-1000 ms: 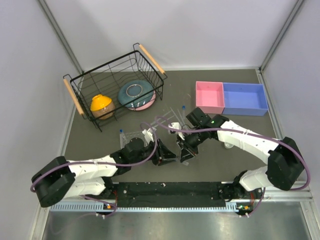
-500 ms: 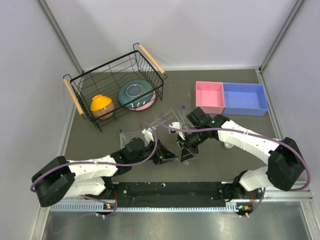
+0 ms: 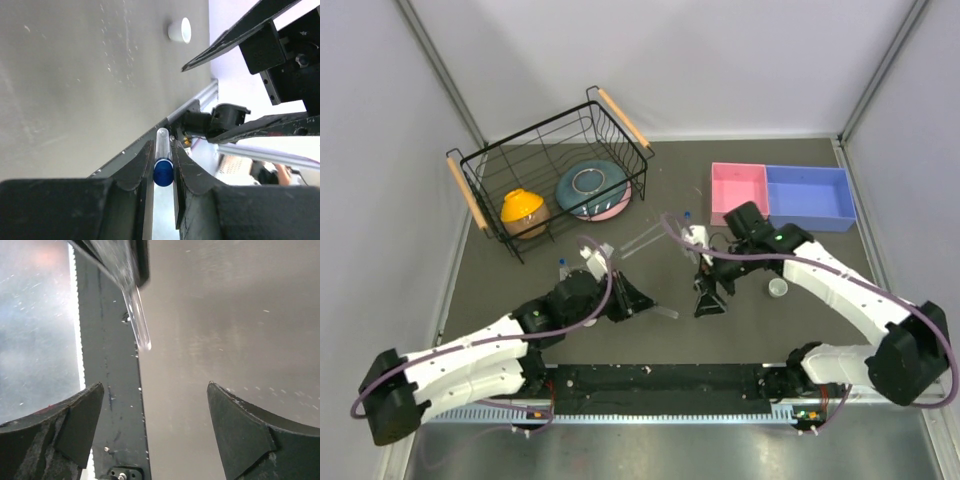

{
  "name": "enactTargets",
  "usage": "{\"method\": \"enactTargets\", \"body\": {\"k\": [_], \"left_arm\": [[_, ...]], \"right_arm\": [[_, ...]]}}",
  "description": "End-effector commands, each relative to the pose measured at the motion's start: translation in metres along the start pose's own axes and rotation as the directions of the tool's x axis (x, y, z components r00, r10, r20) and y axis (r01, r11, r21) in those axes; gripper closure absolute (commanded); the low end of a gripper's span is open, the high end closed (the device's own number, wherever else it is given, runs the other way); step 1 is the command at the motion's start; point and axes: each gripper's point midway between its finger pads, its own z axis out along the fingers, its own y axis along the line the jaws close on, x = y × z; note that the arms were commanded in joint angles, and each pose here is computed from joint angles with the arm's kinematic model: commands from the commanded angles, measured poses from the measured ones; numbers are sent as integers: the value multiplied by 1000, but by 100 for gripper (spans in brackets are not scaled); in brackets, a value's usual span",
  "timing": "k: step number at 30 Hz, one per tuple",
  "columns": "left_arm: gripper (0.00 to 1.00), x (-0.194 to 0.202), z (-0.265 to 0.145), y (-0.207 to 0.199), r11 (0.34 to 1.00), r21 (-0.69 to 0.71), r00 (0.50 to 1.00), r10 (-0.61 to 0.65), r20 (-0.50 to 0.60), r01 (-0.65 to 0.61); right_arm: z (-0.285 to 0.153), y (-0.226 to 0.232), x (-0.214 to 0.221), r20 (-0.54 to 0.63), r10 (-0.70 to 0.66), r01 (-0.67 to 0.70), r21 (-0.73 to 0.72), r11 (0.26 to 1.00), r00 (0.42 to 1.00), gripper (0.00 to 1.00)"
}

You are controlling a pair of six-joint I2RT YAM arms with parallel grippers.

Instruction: Organize the chemistry lab equipment

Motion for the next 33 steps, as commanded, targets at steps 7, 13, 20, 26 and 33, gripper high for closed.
{"method": "enactTargets", "body": {"k": [7,13,20,26,33], "left_arm": [[100,-106,-90,56,673,-662,863,499,77,-330],[100,-167,-114,87,456,-830,810,587,9,-321],[100,-204,-104,103,390,-858,788,615,-27,-334],[100,-209,-96,123,363,-865,806,588,-75,-345],[100,-212,-92,133,388,-855,821,565,-75,-345]], "right_arm": [[-83,-32,-18,191,-171,108,304,947,967,5],[-77,-41,2,250,-104,36,260,965,963,4],[-82,-45,10,243,-115,36,307,951,963,4],[-82,-46,11,245,-116,35,310,950,963,4],[-81,-47,13,243,-107,29,305,952,964,4]]}}
